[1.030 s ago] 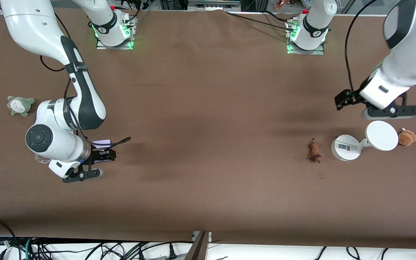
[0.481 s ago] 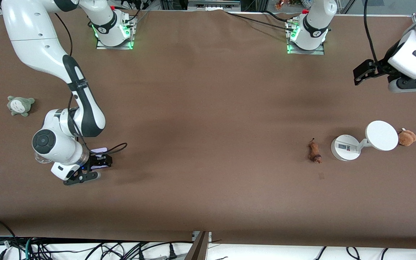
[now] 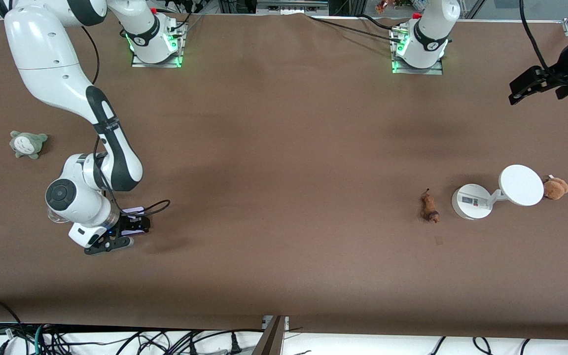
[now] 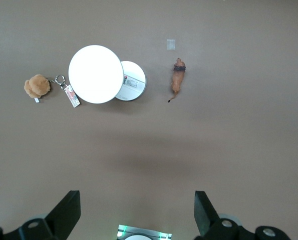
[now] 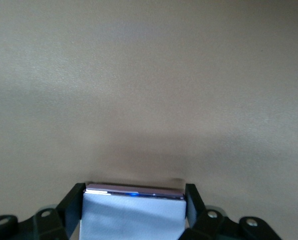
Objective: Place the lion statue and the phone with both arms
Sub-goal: 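Lower the phone beside the glass cup while the left gripper withdraws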
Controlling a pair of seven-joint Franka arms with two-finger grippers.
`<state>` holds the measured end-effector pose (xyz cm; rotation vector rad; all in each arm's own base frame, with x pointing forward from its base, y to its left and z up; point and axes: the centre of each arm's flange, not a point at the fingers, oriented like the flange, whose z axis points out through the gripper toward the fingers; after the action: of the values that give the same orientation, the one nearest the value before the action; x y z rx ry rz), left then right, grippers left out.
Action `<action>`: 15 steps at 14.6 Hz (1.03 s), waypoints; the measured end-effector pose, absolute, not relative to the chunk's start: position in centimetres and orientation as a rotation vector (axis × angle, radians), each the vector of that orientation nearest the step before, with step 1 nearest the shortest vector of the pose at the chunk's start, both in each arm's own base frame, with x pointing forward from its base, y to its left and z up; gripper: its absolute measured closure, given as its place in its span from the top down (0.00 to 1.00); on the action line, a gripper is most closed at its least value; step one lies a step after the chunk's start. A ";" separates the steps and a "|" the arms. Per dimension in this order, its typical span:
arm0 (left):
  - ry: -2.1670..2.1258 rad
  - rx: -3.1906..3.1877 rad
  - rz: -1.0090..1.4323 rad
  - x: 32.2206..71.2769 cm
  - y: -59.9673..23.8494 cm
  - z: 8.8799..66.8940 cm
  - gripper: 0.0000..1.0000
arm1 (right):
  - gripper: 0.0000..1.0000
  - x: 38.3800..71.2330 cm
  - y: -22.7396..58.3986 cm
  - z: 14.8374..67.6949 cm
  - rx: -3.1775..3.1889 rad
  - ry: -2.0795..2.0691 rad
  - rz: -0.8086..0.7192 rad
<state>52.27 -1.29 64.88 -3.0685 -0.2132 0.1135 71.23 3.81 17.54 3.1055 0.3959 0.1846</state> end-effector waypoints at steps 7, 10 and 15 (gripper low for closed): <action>-0.212 -3.071 0.095 52.4 -1.3 64.9 1.00 | 0.85 71.3 3.5 17.3 3.104 0.390 0.206; -0.217 -3.071 0.092 52.5 -1.1 64.9 1.00 | 1.00 71.5 3.5 17.5 3.102 0.389 0.224; -0.225 -3.076 0.030 53.0 -0.8 65.2 1.00 | 1.00 71.9 3.7 23.1 3.113 0.382 0.172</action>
<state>52.97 -0.85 65.25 -3.0756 -0.2249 0.0303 71.94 3.74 23.13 3.1128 0.3824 0.1715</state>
